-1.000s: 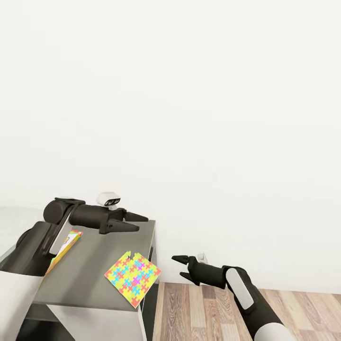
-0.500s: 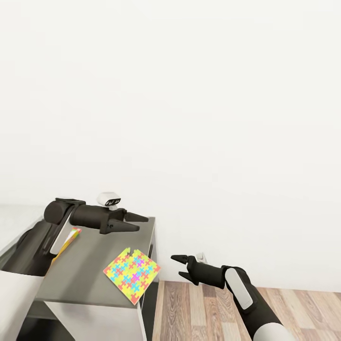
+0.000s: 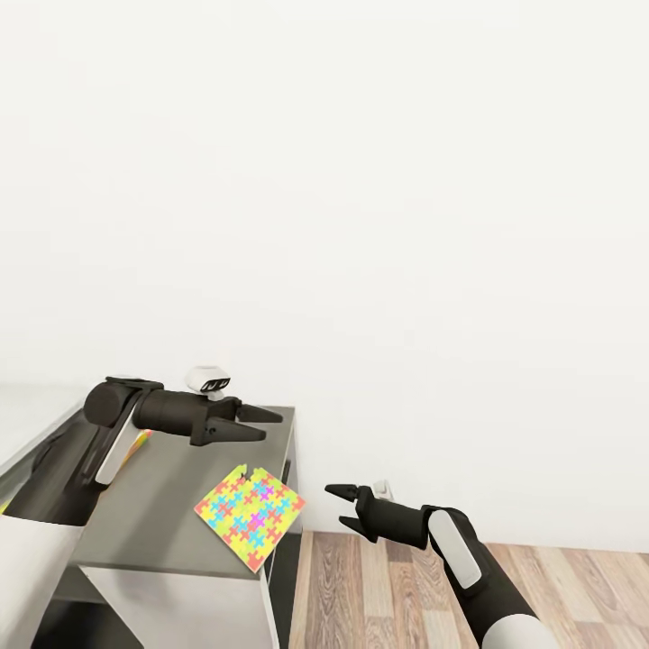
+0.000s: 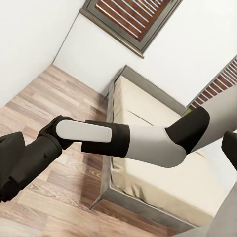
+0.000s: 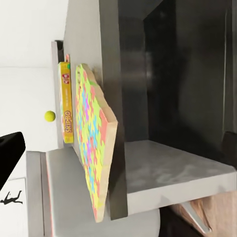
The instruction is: Put all the toys in the child's room - the three board games (two on the bed and one on the table), the two jigsaw puzzles on the table, and the tennis ball on the table - inside the toy box on the table in the child's room.
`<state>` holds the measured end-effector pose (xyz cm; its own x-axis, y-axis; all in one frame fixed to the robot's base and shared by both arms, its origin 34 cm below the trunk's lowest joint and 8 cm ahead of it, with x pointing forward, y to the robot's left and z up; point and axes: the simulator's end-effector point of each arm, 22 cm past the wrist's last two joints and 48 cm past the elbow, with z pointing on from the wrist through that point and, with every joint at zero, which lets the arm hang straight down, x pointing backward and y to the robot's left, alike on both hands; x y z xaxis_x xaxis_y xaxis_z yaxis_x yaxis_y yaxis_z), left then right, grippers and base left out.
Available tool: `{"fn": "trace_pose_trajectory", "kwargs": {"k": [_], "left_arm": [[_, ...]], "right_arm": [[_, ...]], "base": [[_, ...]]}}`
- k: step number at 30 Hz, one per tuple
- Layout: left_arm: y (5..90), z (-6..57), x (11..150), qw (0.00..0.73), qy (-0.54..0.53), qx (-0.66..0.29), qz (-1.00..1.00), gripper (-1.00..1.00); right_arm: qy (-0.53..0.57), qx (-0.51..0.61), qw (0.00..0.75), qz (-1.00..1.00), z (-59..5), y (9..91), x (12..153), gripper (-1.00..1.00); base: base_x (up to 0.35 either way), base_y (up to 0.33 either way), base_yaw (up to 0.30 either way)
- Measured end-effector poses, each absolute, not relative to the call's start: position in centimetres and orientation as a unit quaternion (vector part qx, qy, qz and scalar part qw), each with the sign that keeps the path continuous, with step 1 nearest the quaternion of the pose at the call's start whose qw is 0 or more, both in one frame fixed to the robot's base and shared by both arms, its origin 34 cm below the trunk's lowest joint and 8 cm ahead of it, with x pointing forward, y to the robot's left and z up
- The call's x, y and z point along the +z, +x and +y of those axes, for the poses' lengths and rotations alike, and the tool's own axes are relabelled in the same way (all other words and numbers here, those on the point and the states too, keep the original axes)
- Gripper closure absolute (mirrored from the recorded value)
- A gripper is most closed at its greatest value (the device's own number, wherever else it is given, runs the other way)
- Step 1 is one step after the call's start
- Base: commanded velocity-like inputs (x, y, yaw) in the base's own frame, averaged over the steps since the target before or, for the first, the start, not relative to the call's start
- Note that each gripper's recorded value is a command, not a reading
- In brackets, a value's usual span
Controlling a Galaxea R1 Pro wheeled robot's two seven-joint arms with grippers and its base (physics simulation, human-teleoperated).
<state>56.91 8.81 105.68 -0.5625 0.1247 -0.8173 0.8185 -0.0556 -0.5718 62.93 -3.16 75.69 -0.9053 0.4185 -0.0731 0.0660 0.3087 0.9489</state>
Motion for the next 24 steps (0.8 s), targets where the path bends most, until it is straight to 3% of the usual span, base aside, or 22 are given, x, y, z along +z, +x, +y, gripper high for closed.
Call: {"fn": "trace_pose_trajectory", "kwargs": {"k": [19,24], "left_arm": [[56.8,8.9,104.3,0.279,0.376,-0.622,0.628,-1.00],[56.8,9.0,104.4,0.280,0.375,-0.622,0.628,-1.00]], "right_arm": [[0.140,0.612,0.167,0.760,-2.5,63.0,76.8,-1.00],[0.140,0.613,0.167,0.760,-2.5,63.0,76.8,-1.00]], "base": [[0.000,0.001,0.000],[0.000,0.175,0.000]]}}
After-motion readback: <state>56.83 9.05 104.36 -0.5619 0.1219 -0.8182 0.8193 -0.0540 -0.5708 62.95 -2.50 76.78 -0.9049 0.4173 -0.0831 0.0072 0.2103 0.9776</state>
